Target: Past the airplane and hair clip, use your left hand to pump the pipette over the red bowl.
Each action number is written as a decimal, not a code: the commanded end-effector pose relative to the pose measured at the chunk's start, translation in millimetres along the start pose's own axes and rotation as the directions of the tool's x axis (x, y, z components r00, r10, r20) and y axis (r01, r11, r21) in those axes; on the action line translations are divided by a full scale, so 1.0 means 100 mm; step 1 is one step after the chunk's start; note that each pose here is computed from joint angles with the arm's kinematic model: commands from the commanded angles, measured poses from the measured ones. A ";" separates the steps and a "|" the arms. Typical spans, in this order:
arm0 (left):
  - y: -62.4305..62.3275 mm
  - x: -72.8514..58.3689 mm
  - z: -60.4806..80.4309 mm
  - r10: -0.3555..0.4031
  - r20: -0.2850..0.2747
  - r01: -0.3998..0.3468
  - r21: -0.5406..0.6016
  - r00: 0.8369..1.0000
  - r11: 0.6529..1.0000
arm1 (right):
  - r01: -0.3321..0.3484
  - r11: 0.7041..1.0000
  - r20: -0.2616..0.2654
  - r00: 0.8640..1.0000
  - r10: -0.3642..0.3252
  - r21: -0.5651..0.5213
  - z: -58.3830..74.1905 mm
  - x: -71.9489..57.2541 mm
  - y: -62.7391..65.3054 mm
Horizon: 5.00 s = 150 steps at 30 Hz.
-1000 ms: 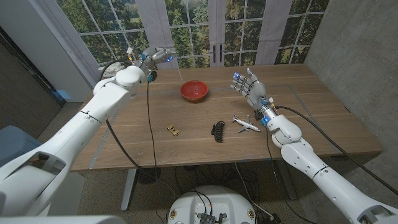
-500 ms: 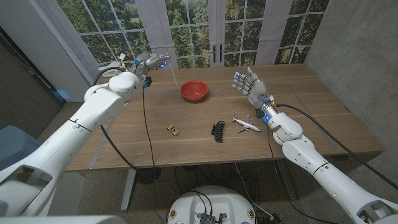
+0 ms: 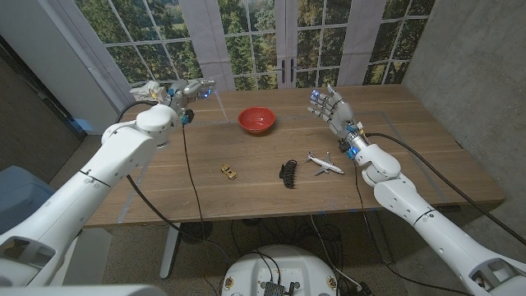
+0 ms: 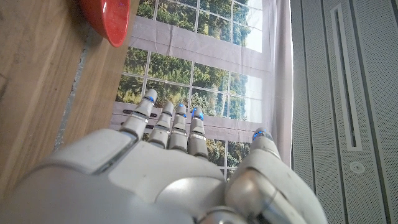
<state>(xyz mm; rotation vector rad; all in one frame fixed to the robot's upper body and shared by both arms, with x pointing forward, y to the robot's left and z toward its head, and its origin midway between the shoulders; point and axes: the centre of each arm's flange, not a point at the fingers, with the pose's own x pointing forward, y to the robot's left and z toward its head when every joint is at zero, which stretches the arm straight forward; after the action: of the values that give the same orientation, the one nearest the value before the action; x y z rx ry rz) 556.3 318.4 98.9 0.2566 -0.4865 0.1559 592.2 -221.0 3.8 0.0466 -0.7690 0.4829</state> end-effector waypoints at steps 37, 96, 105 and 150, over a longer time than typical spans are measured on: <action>0.21 -0.25 -0.76 0.127 -0.219 -0.136 -0.027 0.967 0.990 | 0.032 0.999 0.066 0.997 -0.029 -0.042 0.16 0.13 -0.12; 0.08 -0.12 -0.69 0.131 -0.238 -0.077 0.223 0.962 0.972 | 0.049 0.998 0.088 0.995 -0.046 -0.032 0.17 0.00 -0.19; 0.11 -0.12 -0.59 0.101 -0.107 -0.083 0.163 0.989 0.983 | 0.061 0.998 0.083 0.995 -0.058 -0.029 0.15 -0.03 -0.20; 0.02 -0.02 -0.47 -0.248 0.355 0.336 -0.212 0.901 0.918 | 0.100 0.995 0.047 0.994 -0.100 0.014 0.06 0.07 -0.35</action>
<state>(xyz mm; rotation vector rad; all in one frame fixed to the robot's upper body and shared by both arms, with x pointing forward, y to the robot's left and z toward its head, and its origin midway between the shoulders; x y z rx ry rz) 573.6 336.4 57.4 0.1537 -0.7157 -0.1765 604.3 -248.9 16.0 0.0864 -0.8178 0.4004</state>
